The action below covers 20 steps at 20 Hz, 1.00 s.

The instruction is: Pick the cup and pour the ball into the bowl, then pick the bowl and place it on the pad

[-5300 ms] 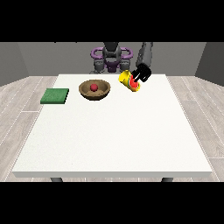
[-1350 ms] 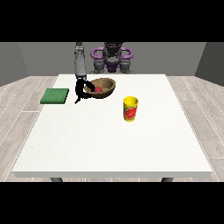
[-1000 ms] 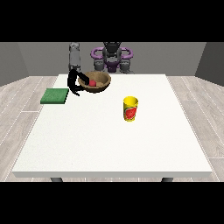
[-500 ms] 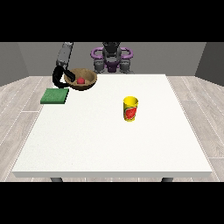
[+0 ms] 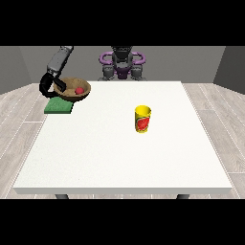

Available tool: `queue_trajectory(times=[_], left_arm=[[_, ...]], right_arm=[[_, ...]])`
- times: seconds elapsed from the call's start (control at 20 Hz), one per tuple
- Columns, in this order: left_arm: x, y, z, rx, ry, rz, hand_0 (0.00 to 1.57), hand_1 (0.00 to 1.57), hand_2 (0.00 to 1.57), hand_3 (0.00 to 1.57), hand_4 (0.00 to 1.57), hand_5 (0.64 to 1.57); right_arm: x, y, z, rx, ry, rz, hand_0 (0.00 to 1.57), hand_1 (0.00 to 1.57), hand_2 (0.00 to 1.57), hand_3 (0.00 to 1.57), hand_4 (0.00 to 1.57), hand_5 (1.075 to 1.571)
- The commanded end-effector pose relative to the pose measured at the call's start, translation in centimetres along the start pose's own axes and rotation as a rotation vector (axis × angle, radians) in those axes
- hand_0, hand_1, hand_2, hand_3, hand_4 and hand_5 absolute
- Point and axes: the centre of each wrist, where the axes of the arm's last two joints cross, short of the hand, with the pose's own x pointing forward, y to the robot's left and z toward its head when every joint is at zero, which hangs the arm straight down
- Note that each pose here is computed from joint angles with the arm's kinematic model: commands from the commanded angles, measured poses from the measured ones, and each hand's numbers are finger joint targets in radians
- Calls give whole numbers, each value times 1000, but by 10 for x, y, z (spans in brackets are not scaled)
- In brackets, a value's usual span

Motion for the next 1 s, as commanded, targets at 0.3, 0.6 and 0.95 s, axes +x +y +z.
queue_trajectory(times=[0.3,0.6,0.95], left_arm=[[41,-1,-13,-18,-94,-18,0,0,0,0,149,1535],[93,-7,-26,-5,-192,21,0,0,0,0,66,1533],[71,-3,-14,-32,-152,22,0,0,0,0,0,1529]], right_arm=[[-15,-59,-5,-51,-53,-101,1571,1571,1571,866,1291,1541],[-3,-111,-5,-110,-131,-100,1571,1571,1571,206,1289,1554],[-6,-132,1,-112,-111,-99,1571,1571,1571,705,1256,1559]])
